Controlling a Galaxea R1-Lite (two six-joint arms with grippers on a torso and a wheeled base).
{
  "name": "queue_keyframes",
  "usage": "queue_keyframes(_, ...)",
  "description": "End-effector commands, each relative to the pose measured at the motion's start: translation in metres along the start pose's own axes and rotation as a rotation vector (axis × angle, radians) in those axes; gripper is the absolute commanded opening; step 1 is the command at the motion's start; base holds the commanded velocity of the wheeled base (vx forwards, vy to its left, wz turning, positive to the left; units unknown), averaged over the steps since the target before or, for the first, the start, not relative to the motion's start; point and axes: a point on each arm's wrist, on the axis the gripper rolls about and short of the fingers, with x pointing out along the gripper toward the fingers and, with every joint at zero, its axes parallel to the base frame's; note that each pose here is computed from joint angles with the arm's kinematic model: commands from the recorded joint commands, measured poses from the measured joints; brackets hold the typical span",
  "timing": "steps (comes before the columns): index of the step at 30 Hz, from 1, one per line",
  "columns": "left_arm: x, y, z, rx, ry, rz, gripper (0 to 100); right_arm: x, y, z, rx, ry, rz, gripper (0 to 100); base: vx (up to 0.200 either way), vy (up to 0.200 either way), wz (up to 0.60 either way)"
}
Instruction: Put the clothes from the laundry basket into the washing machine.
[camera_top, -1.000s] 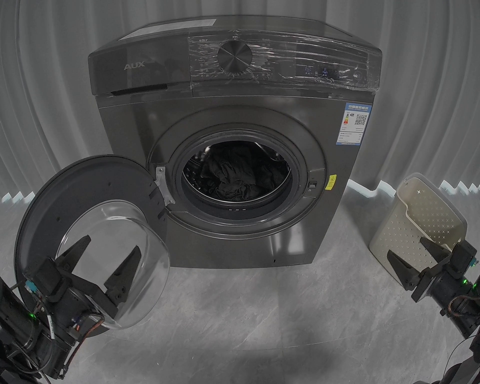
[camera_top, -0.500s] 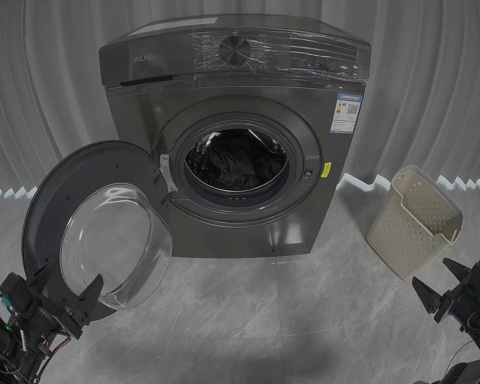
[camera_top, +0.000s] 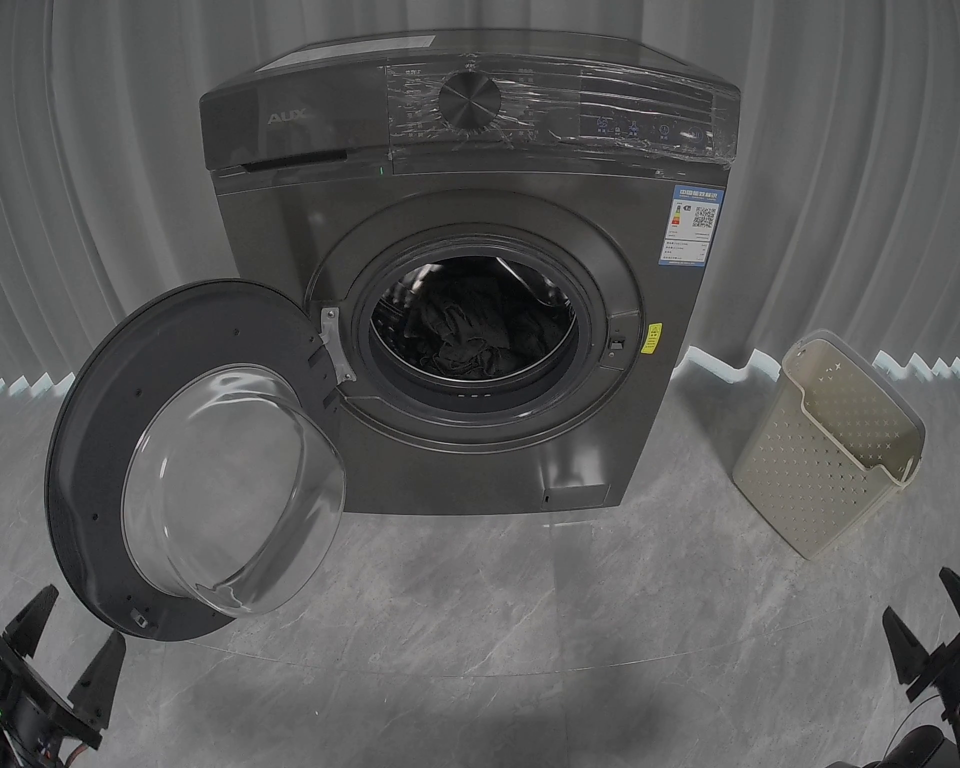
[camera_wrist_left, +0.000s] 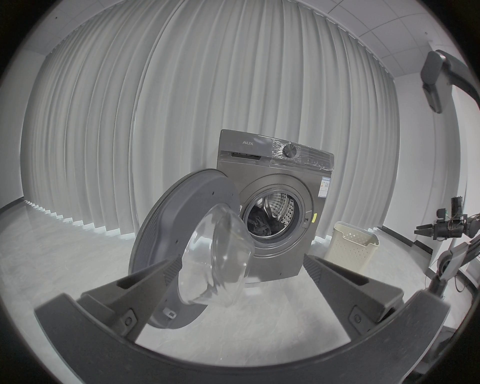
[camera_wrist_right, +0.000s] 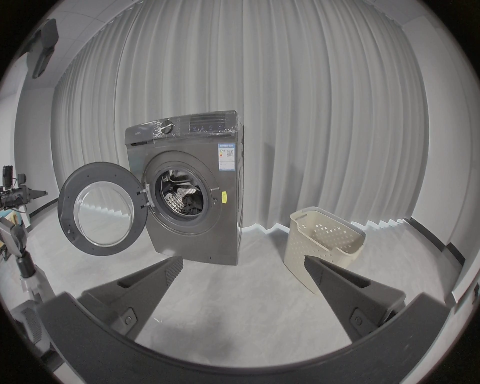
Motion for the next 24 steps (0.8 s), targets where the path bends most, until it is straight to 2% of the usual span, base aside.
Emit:
queue_keyframes(1,-0.029,0.001,-0.025,0.016,-0.066,0.04,100,-0.03,-0.001,-0.03,0.002,-0.08,-0.049,100,0.0,0.0,0.0)
queue_keyframes(6,-0.029,0.001,-0.027,0.029,-0.046,0.088,100,-0.03,-0.002,-0.031,0.024,-0.069,-0.081,100,0.0,0.0,0.0)
queue_keyframes(9,-0.029,0.001,-0.031,0.067,-0.013,0.161,100,-0.03,-0.003,-0.032,0.005,-0.059,-0.151,100,0.0,0.0,0.0)
queue_keyframes(11,-0.03,0.0,-0.035,0.085,0.009,0.219,100,-0.03,-0.002,-0.032,-0.013,-0.054,-0.151,100,0.0,0.0,0.0)
queue_keyframes(12,-0.033,-0.001,-0.038,0.073,-0.002,0.24,100,-0.03,-0.002,-0.032,-0.009,-0.056,-0.146,100,0.0,0.0,0.0)
queue_keyframes(13,-0.036,-0.002,-0.04,0.087,-0.026,0.217,100,-0.03,-0.001,-0.032,-0.003,-0.059,-0.143,100,0.0,0.0,0.0)
queue_keyframes(14,-0.036,-0.003,-0.04,0.091,-0.024,0.19,100,-0.031,-0.001,-0.032,-0.007,-0.065,-0.155,100,0.0,0.0,0.0)
queue_keyframes(15,-0.036,-0.003,-0.039,0.092,-0.034,0.172,100,-0.033,0.0,-0.033,-0.013,-0.076,-0.194,100,0.0,0.0,0.0)
queue_keyframes(16,-0.036,-0.003,-0.039,0.076,-0.035,0.183,100,-0.036,0.001,-0.035,-0.013,-0.109,-0.239,100,0.0,0.0,0.0)
queue_keyframes(17,-0.036,-0.003,-0.039,0.075,-0.037,0.187,100,-0.036,0.001,-0.035,-0.016,-0.114,-0.244,100,0.0,0.0,0.0)
queue_keyframes(20,-0.036,-0.001,-0.038,0.052,-0.048,0.256,100,-0.037,0.001,-0.035,-0.017,-0.11,-0.217,100,0.0,0.0,0.0)
queue_keyframes(22,-0.037,0.0,-0.038,0.068,-0.048,0.302,100,-0.037,0.001,-0.035,-0.017,-0.102,-0.218,100,0.0,0.0,0.0)
queue_keyframes(24,-0.037,0.0,-0.038,0.1,-0.042,0.321,100,-0.037,0.001,-0.035,-0.025,-0.106,-0.216,100,0.0,0.0,0.0)
